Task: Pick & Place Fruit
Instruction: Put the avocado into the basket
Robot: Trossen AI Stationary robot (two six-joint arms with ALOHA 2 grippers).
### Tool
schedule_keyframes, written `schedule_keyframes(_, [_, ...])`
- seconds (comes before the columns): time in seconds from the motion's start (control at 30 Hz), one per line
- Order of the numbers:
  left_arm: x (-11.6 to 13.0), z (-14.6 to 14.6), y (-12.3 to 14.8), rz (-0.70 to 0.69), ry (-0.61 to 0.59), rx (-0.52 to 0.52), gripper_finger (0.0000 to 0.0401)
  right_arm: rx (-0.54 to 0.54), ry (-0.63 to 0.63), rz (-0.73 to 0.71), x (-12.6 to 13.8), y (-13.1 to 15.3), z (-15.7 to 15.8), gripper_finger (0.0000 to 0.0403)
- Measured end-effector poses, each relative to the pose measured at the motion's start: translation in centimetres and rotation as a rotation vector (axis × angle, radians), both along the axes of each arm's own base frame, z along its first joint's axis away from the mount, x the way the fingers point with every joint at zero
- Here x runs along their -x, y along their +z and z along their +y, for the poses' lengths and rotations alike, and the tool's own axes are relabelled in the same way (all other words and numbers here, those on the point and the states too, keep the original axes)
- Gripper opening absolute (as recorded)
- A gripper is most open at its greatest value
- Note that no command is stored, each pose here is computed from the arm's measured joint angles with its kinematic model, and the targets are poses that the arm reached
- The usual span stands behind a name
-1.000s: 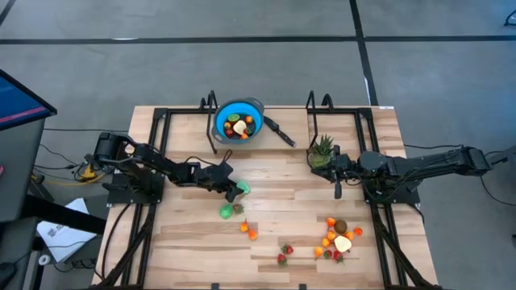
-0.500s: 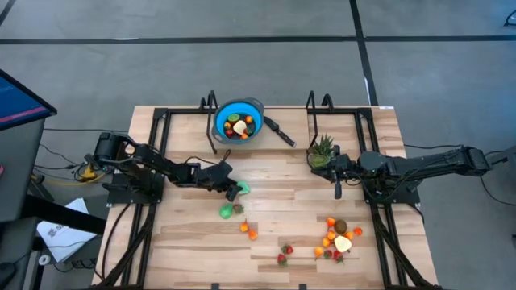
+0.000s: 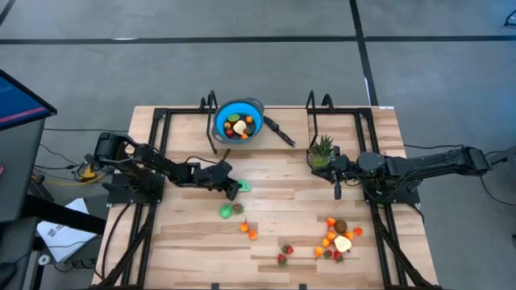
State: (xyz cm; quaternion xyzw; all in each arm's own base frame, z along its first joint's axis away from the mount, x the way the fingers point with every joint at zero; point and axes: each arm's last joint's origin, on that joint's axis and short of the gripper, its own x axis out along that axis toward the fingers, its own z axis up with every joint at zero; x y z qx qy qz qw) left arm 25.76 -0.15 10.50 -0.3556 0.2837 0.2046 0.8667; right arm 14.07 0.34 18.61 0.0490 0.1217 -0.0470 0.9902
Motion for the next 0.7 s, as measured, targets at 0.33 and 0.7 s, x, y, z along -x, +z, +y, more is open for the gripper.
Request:
schedule_keyframes(0.33, [0.0, 0.01, 0.0, 0.001, 0.0, 0.0, 0.0085, -0.002, 0.0, -0.001, 0.0, 0.01, 0.0, 0.0001])
schedule_keyframes(0.7, [-0.04, -0.01, 0.05, -0.006, -0.002, 0.001, 0.0083, -0.002, 0.0, -0.002, -0.01, 0.02, 0.0, 0.0001])
